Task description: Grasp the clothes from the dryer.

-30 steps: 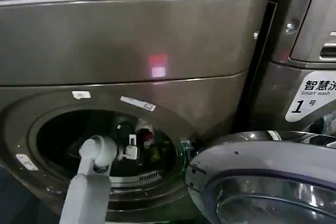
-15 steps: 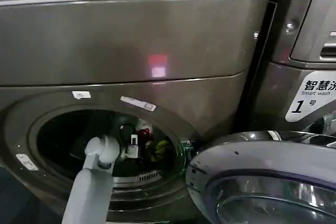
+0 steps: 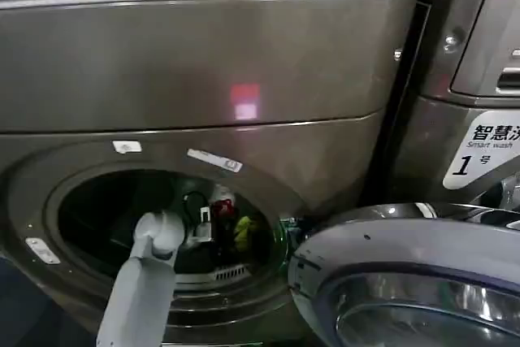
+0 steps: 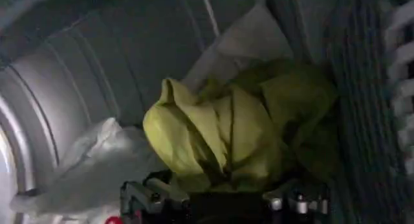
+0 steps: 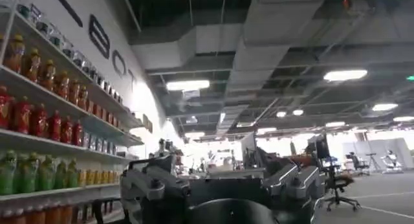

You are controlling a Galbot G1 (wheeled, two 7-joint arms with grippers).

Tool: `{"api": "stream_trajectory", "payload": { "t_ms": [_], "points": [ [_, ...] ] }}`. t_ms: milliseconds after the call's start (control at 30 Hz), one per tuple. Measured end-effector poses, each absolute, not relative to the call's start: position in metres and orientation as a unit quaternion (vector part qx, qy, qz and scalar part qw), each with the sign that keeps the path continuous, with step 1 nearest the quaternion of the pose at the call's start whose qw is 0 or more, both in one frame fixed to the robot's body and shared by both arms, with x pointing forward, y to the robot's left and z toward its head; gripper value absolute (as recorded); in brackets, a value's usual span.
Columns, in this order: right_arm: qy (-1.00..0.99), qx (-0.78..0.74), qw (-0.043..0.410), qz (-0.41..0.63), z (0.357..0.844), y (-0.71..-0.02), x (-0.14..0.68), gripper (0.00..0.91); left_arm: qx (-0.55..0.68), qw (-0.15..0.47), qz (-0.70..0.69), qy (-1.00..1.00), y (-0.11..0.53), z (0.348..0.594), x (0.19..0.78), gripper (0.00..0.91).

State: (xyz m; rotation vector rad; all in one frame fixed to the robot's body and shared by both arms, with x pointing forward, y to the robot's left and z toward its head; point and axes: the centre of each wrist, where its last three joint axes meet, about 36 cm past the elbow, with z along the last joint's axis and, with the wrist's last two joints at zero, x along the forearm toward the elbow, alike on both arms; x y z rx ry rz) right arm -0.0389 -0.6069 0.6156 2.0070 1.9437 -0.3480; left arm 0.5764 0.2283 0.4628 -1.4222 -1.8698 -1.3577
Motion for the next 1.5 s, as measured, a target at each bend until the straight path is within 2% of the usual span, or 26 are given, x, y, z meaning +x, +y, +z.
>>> {"api": "stream_trajectory", "payload": {
  "t_ms": [67, 100, 133, 733, 900, 1233, 1500],
  "points": [
    [0.681, 0.704, 0.163, -0.122, 0.616, -0.607, -0.039, 0.907, -0.517, 0.215, -0.48, -0.675, 0.229, 0.459, 0.579, 0.907],
    [0.68, 0.704, 0.163, -0.122, 0.615, -0.607, -0.039, 0.907, -0.519, 0.216, -0.477, -0.676, 0.229, 0.457, 0.58, 0.717],
    [0.68, 0.704, 0.163, -0.121, 0.615, -0.607, -0.039, 0.907, -0.52, 0.218, -0.473, -0.676, 0.23, 0.455, 0.582, 0.0],
    [0.681, 0.705, 0.162, -0.113, 0.613, -0.606, -0.04, 0.907, -0.552, 0.209, -0.423, -0.688, 0.241, 0.44, 0.586, 0.0],
    [0.682, 0.707, 0.16, -0.103, 0.616, -0.607, -0.041, 0.907, -0.548, 0.186, -0.394, -0.714, 0.242, 0.443, 0.581, 0.0],
    [0.692, 0.7, 0.156, -0.087, 0.617, -0.601, -0.032, 0.907, -0.407, 0.085, -0.33, -0.847, 0.235, 0.474, 0.579, 0.0],
    [0.7, 0.689, 0.163, -0.093, 0.615, -0.597, -0.027, 0.907, -0.246, 0.035, -0.251, -0.936, 0.223, 0.486, 0.568, 0.0]
  ]
}}
